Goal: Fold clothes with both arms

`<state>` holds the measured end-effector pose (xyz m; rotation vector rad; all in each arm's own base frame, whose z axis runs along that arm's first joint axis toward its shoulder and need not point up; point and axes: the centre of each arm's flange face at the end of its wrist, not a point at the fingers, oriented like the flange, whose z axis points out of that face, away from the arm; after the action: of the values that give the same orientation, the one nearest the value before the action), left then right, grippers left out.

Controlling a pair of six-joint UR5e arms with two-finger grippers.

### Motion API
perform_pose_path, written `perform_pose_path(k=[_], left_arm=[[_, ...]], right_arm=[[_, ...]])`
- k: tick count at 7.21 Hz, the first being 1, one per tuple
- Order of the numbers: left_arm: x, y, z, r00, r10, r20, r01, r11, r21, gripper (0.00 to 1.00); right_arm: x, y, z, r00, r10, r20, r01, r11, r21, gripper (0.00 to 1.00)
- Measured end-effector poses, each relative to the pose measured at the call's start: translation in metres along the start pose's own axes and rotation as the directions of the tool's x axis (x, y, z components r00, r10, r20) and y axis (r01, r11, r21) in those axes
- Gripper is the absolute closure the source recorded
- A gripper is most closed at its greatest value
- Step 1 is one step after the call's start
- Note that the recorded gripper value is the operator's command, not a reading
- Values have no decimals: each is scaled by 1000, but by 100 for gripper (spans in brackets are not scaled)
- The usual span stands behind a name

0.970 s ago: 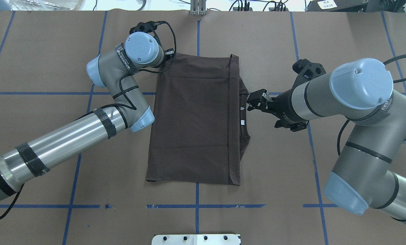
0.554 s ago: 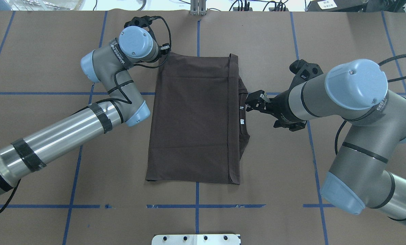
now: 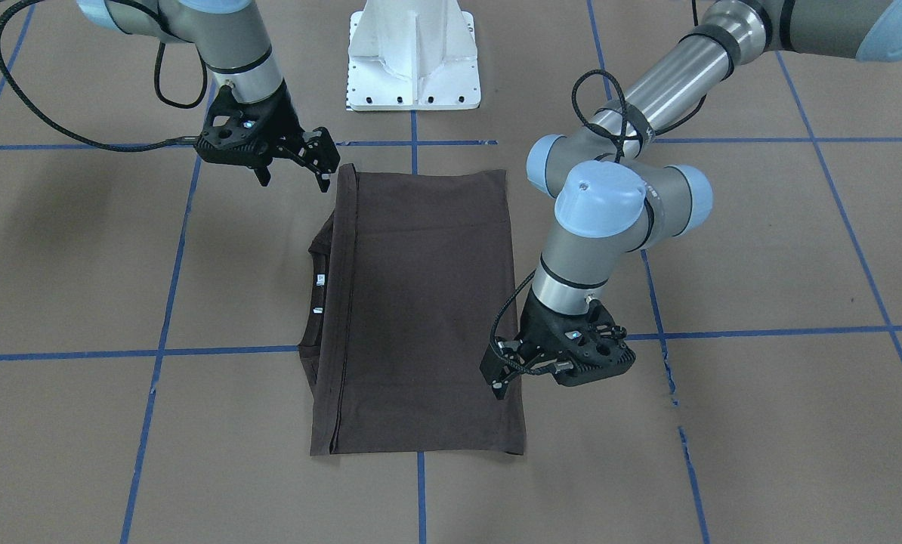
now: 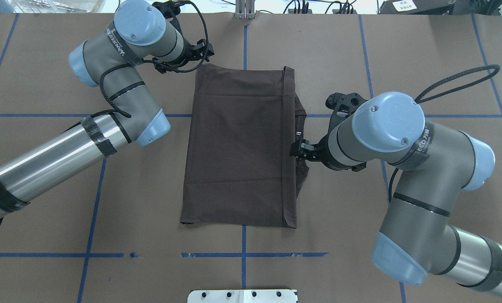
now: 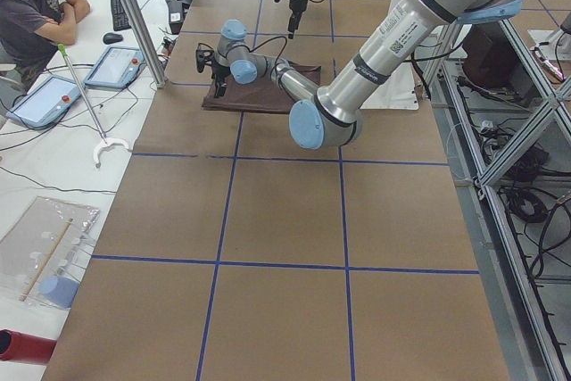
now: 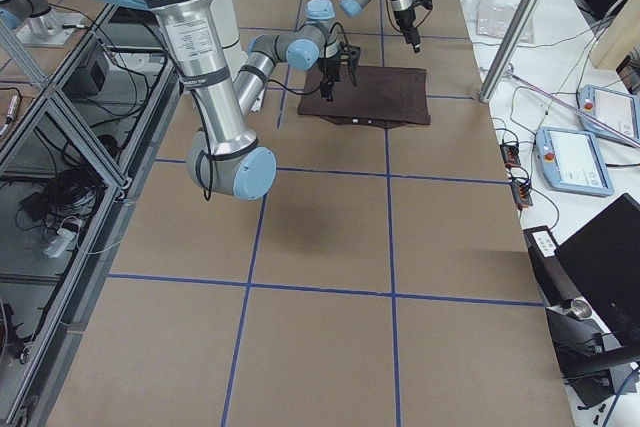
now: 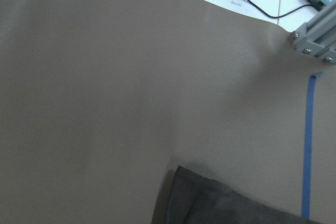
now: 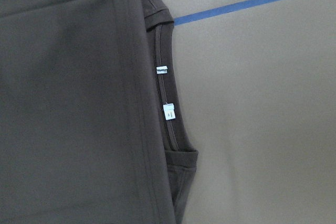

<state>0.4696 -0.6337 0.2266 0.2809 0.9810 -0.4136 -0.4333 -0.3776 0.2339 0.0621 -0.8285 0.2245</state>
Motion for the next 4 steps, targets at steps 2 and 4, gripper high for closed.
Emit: perform_pose_path(k=[2, 4], left_arm=[[-3, 19, -57, 999, 27, -28, -27, 1000, -9, 0], [-4, 28, -78, 999, 34, -42, -35, 999, -17, 0]], right_arm=[[-34, 22, 29, 990, -102, -97, 96, 993, -62, 0], [-70, 41, 78, 974, -142, -174, 121, 985, -126, 0]])
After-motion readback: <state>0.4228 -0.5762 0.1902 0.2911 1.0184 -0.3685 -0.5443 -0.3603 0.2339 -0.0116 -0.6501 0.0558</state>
